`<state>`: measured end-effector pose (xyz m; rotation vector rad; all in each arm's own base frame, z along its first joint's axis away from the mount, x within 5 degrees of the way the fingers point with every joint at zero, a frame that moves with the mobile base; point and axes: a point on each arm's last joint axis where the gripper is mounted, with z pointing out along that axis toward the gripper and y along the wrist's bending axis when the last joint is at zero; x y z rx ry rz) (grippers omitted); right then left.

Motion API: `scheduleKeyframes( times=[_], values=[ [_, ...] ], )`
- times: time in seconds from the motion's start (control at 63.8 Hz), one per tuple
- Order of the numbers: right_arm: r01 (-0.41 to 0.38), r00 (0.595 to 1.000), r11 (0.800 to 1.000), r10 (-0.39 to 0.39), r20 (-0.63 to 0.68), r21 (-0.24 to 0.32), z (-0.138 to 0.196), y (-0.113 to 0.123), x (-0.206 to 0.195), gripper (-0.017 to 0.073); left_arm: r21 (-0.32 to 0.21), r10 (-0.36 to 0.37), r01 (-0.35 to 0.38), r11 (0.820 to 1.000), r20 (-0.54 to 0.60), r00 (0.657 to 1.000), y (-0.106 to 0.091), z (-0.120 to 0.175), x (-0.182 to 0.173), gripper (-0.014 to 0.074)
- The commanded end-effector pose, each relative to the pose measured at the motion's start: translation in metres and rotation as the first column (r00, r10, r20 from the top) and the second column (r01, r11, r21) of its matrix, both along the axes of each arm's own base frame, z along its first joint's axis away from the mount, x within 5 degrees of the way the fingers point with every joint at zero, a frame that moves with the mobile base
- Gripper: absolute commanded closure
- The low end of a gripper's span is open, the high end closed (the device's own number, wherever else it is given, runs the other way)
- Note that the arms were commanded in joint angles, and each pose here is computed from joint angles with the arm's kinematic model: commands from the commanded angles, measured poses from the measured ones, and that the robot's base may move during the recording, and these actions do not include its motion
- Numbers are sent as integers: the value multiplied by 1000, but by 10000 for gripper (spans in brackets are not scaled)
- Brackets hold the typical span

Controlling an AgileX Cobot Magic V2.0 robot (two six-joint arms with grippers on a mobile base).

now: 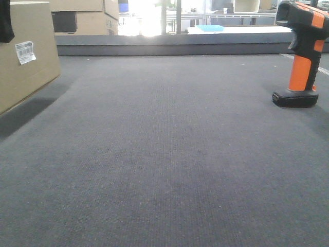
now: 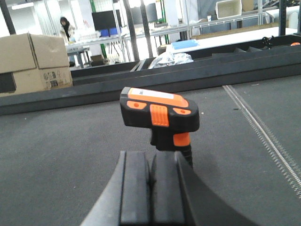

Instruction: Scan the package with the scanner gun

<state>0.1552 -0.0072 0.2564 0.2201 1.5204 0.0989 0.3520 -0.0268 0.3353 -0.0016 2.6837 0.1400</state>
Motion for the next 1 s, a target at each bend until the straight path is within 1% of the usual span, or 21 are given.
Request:
scheduleKeyframes(
  times=[0.0,0.031,0.078,0.11,0.157,0.251,0.313,0.392,0.47,0.595,0.642,0.674,0.705,0.768,0.862,0.909,0.987],
  values=[
    [-13,1000,999,13,7,-47,5,1,-12,727,-1,-10,10,1000,13,1000,4,-6,0,705],
    [-13,1000,998,15,22,-63,8,2,-17,727,-4,-12,12,1000,10,1000,6,-10,0,705],
    [-14,999,998,17,43,-63,12,2,-22,727,-30,-5,5,1000,-4,1000,9,-16,-1,705],
    [-15,999,998,18,50,-62,13,2,-24,727,-57,-3,3,998,-5,1000,12,-17,-1,705],
    [-18,998,998,21,53,-61,14,2,-27,727,-76,-13,13,997,-1,1000,14,-17,-1,705],
    [-24,999,998,27,40,-59,14,3,-31,727,-78,12,-12,997,2,1000,25,-17,0,705],
    [-27,999,998,29,28,-58,13,3,-31,727,-78,20,-20,997,-9,1000,29,-19,-1,705],
    [-28,999,998,30,24,-58,12,3,-31,727,-100,19,-20,995,-8,1000,27,-20,0,705],
    [-28,999,998,30,24,-58,12,3,-31,727,-118,-3,0,993,-18,1000,24,-23,0,705],
    [-28,999,998,30,24,-58,12,3,-31,727,-115,-9,3,993,-55,998,24,-29,-2,701],
    [-28,999,998,30,24,-58,12,3,-31,727,-107,-13,6,994,-62,998,24,-29,-2,678],
    [-28,999,998,30,24,-58,12,3,-31,727,-106,-17,11,994,-62,998,24,-29,-2,640],
    [-28,999,998,30,24,-58,12,3,-31,727,-100,-31,25,995,-63,998,24,-29,-2,587],
    [-28,999,998,30,24,-58,12,3,-31,727,-94,-31,25,995,-63,997,25,-29,-2,470],
    [-28,999,998,30,24,-58,12,3,-31,727,-94,-31,25,995,-68,997,25,-29,-3,216],
    [-28,999,998,30,24,-58,12,3,-31,727,-94,-31,25,995,-68,997,25,-29,-3,113],
    [-28,999,998,30,24,-58,12,3,-31,727,-94,-31,25,995,-67,997,25,-29,-2,5]
  ],
)
